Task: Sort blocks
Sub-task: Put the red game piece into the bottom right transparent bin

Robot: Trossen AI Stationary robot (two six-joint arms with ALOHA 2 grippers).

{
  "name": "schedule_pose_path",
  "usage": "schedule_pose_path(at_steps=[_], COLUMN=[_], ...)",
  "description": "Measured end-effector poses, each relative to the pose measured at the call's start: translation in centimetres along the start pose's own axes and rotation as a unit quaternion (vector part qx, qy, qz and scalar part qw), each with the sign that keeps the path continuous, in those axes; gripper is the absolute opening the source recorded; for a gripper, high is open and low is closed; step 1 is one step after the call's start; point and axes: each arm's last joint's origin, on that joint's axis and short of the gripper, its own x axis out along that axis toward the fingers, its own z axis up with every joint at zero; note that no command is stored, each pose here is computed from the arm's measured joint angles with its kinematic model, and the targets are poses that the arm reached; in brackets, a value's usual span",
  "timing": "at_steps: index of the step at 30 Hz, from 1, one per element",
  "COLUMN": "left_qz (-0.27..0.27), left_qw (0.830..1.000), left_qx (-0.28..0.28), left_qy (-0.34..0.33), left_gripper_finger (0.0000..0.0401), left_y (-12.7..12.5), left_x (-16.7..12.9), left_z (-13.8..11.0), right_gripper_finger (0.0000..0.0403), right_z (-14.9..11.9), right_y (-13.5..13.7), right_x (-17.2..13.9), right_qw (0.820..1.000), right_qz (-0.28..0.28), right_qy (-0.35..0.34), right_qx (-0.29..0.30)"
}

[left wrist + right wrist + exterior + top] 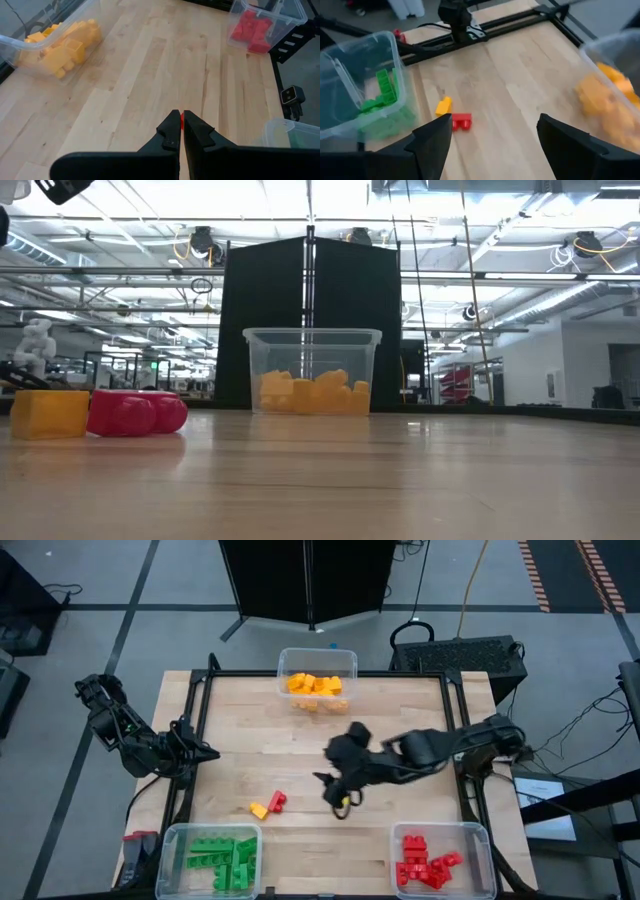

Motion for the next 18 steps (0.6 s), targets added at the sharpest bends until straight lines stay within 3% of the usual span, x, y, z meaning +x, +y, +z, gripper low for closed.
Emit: schedule_pose_path(at_steps=[9,18], left_qz=[0.000,0.000], left_qw=[1.000,1.000], left_qx=[-0.003,-0.003], left_qy=[0.000,0.000], left_gripper_finger=[0.0003,0.0003], left_y=[0.0,0.0], left_x=[0.0,0.0], left_z=[0.0,0.0], right_gripper_finger=[0.0281,0.0281], right_z=[-0.3,-2.0], right_y=[0.8,0.4], right_x=[7.9,15.8], right_qw=[0.984,0.957], right_qz=[0.037,0.096], right_qy=[0.024,0.063], right_qx=[-0.170,-0.266])
